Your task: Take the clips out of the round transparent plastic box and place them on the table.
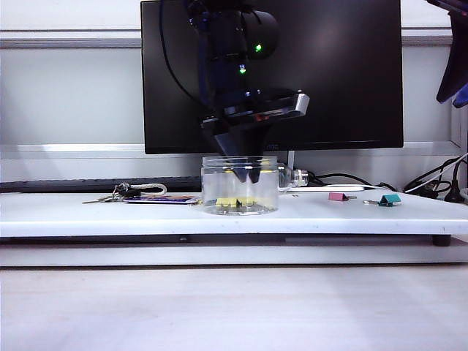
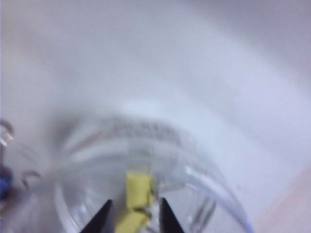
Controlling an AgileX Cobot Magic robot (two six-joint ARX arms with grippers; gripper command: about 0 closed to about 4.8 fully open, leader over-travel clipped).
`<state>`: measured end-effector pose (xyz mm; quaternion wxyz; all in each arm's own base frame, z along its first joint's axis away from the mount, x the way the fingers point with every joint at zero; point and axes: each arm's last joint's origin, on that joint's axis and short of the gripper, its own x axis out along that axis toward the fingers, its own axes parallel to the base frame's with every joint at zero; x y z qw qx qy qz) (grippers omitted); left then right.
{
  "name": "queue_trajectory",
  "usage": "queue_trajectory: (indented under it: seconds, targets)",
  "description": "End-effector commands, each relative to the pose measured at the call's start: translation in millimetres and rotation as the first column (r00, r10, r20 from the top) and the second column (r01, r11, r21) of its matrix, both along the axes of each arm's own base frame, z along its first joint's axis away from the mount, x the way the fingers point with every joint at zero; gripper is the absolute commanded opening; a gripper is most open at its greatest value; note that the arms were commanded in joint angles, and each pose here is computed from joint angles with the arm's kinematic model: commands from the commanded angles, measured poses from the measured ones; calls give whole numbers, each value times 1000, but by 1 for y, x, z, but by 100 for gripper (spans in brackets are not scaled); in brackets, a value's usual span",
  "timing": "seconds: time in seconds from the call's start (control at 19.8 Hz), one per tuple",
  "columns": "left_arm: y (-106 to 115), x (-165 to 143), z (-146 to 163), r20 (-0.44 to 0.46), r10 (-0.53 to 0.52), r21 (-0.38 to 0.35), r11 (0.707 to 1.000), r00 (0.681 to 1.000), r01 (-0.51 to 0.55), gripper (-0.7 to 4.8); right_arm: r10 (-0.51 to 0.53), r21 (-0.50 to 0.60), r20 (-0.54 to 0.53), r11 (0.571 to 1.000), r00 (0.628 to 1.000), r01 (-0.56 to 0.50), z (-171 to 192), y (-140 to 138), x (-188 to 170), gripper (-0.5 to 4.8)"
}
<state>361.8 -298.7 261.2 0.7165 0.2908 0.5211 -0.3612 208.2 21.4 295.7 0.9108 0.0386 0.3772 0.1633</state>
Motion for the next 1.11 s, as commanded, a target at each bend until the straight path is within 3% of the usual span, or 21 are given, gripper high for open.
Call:
queue_trajectory:
  seconds: [0.05, 0.51, 0.71, 0.81, 1.11]
  targets:
    - [2, -3, 2, -11, -42, 27, 999, 999, 42, 130, 5, 1, 15, 1000, 1000, -5, 2, 0, 0, 116]
    - [0, -2, 0, -31, 85, -6, 996, 996, -85, 153, 5, 1, 15, 1000, 1000, -5, 2, 0, 0, 115]
    - [-1, -1, -2, -25, 87, -12, 996, 996, -87, 160, 5, 1, 15, 1000, 1000, -5, 2, 0, 0, 115]
    - [-1, 0, -4, -27, 84, -9, 996, 996, -84, 192, 5, 1, 15, 1000, 1000, -5, 2, 0, 0, 116]
    - [-1, 3, -13, -41, 69, 11, 998, 997, -69, 193, 5, 1, 15, 1000, 1000, -5, 2, 0, 0, 115]
